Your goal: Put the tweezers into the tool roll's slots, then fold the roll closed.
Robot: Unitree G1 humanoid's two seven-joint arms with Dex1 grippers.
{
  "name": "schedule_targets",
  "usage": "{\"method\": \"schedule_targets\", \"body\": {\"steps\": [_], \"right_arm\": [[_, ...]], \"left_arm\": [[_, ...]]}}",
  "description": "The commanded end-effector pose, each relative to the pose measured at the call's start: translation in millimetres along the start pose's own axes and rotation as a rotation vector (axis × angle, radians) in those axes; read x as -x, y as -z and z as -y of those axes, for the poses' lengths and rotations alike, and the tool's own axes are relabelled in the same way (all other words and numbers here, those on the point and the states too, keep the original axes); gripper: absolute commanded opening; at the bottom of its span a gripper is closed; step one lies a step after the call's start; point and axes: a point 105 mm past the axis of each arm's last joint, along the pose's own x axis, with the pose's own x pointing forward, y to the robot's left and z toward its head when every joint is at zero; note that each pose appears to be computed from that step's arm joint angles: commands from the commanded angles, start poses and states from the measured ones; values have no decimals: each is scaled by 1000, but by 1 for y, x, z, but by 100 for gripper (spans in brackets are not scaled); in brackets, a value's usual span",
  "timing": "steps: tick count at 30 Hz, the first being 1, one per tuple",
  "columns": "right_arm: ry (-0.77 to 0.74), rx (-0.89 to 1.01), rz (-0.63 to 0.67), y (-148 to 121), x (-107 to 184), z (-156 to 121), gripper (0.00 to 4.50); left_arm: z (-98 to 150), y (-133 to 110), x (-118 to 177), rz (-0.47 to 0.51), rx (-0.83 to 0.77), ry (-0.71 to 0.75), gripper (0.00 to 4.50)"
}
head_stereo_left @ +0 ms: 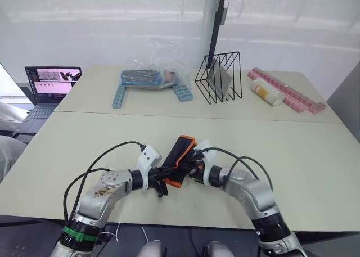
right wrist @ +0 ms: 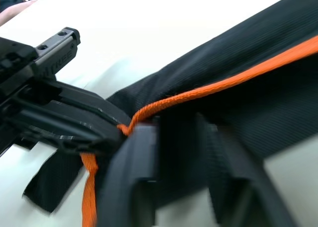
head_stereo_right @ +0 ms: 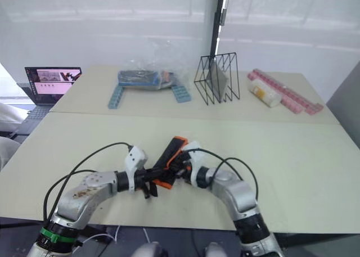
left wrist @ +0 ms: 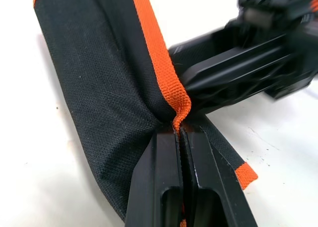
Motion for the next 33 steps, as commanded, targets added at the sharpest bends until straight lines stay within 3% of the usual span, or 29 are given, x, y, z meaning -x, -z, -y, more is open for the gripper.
{"method": "schedule_targets", "body": {"steps": [1, 10, 14, 19, 24, 27, 31, 33], "right_arm": [[-92, -16, 88, -21, 3, -18, 245], [-87, -51, 115, -24, 27, -4, 245], [-55, -26, 165, -38, 28, 4, 245], [-80, 35, 201, -51, 15, -3, 245], [0, 99, 93, -33, -9, 9, 245], [68, 121, -4, -9, -9, 26, 167], [110, 124, -73, 10, -5, 39, 28], [117, 122, -92, 15, -5, 42, 4]], "left_arm": [[15, 33, -11, -111, 68, 54, 0], [16, 24, -19, -100, 42, 54, 0], [17, 25, -20, -127, 24, 65, 0], [18, 30, -22, -154, 20, 62, 0], [18, 30, -23, -157, 17, 65, 0], [18, 28, -23, -157, 8, 63, 0], [15, 25, -21, -148, -19, 49, 0], [14, 21, -20, -133, -36, 37, 0]]}}
